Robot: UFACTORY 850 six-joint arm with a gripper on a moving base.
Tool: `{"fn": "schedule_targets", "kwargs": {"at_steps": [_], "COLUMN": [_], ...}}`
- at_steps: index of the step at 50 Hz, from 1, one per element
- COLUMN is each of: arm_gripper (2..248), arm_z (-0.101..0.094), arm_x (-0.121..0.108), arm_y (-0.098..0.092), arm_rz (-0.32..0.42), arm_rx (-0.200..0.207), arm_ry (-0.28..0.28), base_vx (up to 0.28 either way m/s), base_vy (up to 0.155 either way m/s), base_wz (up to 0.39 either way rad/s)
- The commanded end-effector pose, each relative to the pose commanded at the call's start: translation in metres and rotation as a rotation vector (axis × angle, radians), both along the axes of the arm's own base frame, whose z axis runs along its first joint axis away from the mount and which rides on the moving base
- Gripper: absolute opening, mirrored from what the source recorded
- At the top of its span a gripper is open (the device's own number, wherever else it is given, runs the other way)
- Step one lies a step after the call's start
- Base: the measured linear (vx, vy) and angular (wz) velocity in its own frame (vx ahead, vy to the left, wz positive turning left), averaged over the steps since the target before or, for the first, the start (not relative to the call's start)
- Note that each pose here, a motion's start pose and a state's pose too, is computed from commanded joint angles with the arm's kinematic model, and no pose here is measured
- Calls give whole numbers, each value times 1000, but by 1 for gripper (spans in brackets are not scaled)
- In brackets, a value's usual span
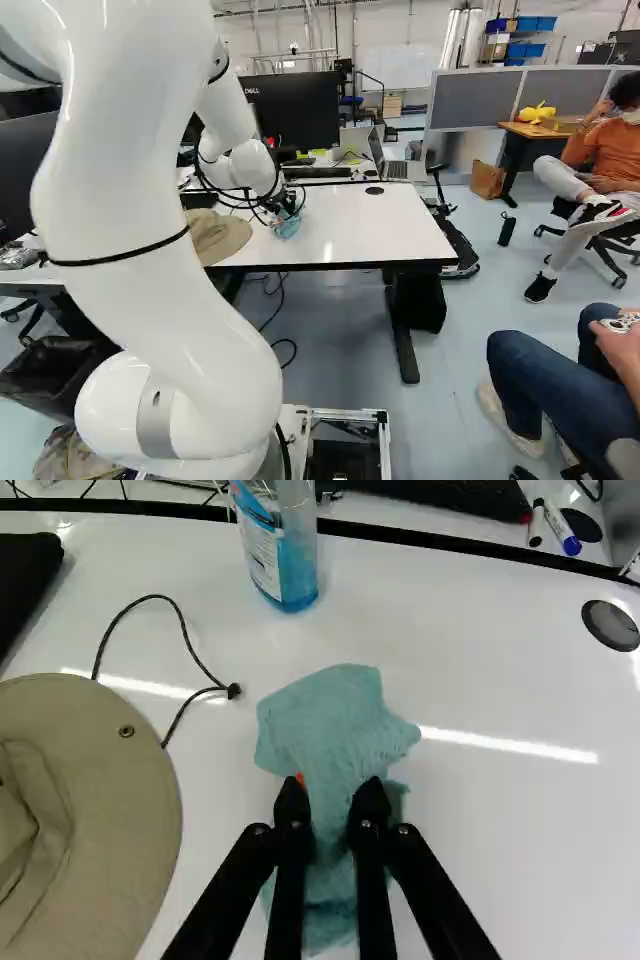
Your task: Clean the table with the green towel
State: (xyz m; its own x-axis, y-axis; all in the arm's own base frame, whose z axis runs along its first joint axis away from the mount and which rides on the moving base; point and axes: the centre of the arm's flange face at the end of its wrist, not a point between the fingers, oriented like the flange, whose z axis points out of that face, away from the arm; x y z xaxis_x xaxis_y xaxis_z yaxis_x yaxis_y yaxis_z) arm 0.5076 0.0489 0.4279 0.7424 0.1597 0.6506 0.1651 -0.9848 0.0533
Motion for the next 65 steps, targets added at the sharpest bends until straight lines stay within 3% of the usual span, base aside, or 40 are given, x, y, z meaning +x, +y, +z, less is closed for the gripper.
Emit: {"fn": "schedule_targets", "kwargs": {"at_steps": [40,49,65], "arm_gripper": [50,50,50], "arm_z": [37,47,67], "arm_x": [-34,-40,-48], "arm_y": [0,-3,-28], "arm_rz": [-1,-8,-60], "arm_rx": [-25,-26,-21], "arm_ry": [110,107,70], "base_vx": [0,0,0], "base_vy": [0,0,0], "base_wz": [0,0,0]}}
